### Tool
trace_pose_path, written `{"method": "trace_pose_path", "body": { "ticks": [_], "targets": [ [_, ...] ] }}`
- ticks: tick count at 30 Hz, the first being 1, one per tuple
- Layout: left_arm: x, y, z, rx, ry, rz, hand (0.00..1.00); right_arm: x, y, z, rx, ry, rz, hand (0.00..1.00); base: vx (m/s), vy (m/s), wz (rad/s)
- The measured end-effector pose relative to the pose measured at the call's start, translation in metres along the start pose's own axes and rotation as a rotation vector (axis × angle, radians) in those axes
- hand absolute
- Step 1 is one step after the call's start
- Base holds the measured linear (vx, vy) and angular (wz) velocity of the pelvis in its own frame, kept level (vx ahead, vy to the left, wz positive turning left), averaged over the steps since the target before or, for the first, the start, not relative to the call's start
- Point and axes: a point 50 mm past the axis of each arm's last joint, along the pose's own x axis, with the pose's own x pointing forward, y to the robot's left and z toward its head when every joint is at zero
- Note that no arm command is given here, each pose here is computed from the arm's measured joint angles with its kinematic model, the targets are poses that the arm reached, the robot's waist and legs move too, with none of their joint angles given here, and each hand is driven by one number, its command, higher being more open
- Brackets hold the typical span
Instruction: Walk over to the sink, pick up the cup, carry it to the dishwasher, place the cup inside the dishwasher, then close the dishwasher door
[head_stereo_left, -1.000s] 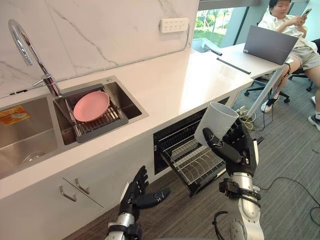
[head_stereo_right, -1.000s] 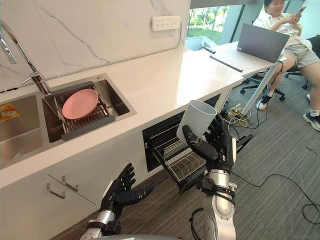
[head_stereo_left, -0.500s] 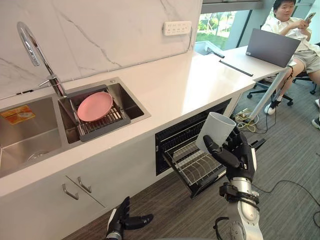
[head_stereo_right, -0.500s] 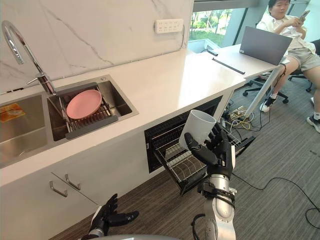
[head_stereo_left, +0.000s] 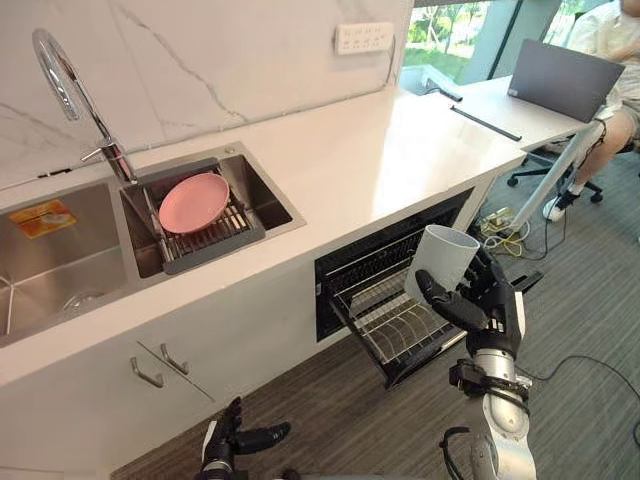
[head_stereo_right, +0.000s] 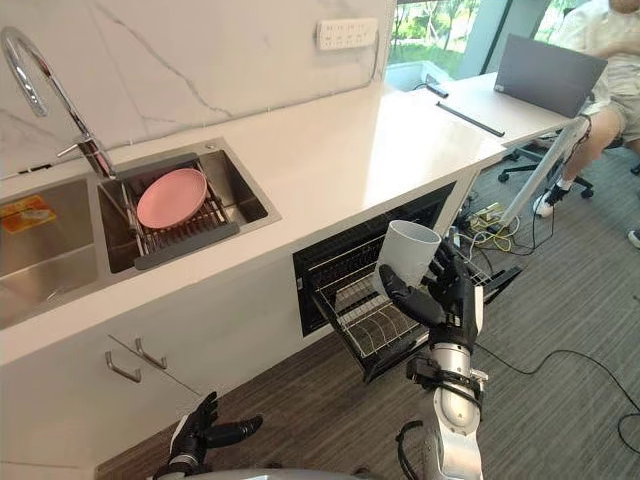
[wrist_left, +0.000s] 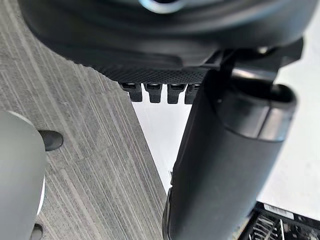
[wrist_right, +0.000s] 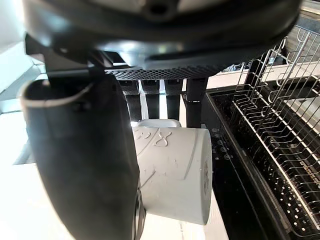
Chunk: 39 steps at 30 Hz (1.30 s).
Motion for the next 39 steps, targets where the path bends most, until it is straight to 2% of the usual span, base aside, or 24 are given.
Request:
{"method": "trace_pose_path", "body": {
  "ticks": [9,16,27,39],
  "targets": [
    [-0.001,0.020,-0.006,0.020,0.030,0.070,1.00,0.013,-0.004,0.004,-0.117,-0.020,0.025,0.00,0.04,-0.027,0.07],
    [0.000,0.022,-0.001,0.014,0.011,0.081,1.00,0.037,0.005,0.012,-0.151,-0.051,0.064,0.00,-0.07,-0.015,0.05],
    [0.020,0.014,0.055,-0.008,-0.176,0.072,1.00,0.092,0.037,0.044,-0.224,-0.162,0.136,0.00,-0.12,0.008,0.06],
    [0.030,-0.002,0.093,-0.028,-0.284,0.060,1.00,0.140,0.031,0.065,-0.354,-0.146,0.034,0.00,0.00,-0.001,0.00]
  ]
}}
